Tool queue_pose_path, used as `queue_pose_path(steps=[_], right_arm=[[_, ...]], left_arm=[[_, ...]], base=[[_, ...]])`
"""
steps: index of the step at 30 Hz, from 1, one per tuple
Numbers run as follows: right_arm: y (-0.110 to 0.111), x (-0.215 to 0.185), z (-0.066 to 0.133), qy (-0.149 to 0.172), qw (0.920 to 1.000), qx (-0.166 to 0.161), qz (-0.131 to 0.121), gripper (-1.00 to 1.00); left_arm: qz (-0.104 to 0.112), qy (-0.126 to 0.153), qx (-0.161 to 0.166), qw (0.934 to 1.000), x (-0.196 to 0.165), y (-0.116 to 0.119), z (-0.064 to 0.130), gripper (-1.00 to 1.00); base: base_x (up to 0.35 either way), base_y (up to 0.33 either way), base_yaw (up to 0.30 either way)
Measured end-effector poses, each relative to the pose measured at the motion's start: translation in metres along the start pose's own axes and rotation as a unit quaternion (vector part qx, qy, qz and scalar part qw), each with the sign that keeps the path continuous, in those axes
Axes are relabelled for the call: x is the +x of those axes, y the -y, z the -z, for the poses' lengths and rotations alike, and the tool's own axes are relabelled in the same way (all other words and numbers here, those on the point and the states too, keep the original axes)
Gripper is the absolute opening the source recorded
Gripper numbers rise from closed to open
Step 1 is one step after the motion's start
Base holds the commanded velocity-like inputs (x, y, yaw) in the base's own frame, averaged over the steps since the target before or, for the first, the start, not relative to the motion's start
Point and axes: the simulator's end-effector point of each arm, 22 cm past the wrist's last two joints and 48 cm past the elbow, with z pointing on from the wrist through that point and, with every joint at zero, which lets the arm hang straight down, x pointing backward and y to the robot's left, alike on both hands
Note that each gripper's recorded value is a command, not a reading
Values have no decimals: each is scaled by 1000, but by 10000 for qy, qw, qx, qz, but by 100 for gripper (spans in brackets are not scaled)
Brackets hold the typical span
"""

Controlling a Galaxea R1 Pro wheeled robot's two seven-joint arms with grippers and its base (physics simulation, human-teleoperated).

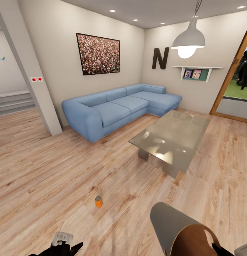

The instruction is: Put the three can of soda from the living room inside the tash can in the kitchen.

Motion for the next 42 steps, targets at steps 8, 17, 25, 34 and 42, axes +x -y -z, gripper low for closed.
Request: queue_pose_path(steps=[8,17,25,34,42], right_arm=[[-6,-44,-2,-19,10000,-72,28,-100],[-2,-81,-18,-112,9993,-47,-355,-100],[7,-106,-45,-448,9913,6,-1242,-100],[50,-100,-31,-496,9825,724,-1640,-100],[53,-99,-28,-486,9816,788,-1669,-100]], left_arm=[[-213,282,36,9994,-73,22,22,100],[-484,713,95,9962,-149,37,26,100],[-348,480,95,9982,-136,29,14,100],[-229,351,120,9990,-121,25,8,100],[-179,297,122,9993,-115,23,6,100]], base=[[0,0,0],[2,4,0],[10,227,-41],[0,316,-226],[0,319,-243]])
